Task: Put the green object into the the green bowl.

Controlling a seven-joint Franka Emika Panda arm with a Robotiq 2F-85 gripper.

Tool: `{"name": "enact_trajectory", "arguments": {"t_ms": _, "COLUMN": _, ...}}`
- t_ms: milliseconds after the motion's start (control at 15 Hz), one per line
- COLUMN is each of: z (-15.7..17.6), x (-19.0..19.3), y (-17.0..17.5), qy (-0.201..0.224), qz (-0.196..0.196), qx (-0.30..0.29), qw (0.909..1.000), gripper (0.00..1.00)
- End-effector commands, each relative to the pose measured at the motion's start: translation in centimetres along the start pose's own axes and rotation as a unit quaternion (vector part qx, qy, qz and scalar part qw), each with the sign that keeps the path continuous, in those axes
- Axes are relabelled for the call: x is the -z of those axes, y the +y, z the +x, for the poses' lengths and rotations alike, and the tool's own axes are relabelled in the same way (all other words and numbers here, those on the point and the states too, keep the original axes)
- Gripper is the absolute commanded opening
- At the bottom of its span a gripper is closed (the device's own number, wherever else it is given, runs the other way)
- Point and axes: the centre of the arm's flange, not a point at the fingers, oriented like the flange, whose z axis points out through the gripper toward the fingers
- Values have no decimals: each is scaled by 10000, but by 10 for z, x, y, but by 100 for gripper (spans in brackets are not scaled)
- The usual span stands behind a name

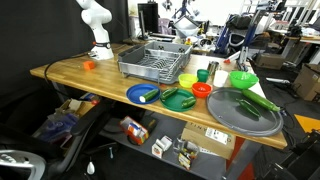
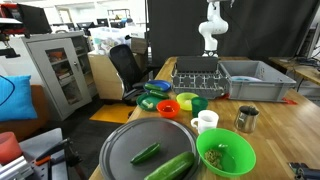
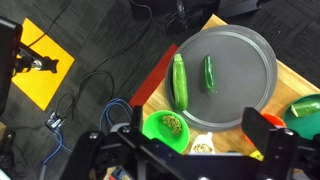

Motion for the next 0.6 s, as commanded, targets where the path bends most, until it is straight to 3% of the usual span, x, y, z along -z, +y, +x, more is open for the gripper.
{"name": "enact_trajectory", "arguments": {"t_ms": 0, "z": 22, "x": -6, "y": -30, "qy": 111, "qz": 439, "qx": -16, "qw": 9990, "gripper": 100}}
{"name": "enact_trajectory", "arguments": {"t_ms": 200, "z": 43, "x": -25, "y": -61, "qy": -127, "qz": 942, "qx": 259, "qw": 9951, "gripper": 100}}
{"name": "enact_trajectory", "arguments": {"t_ms": 533, "z": 65, "x": -85, "y": -68, "qy": -692, "qz": 1139, "qx": 597, "qw": 9893, "gripper": 100}}
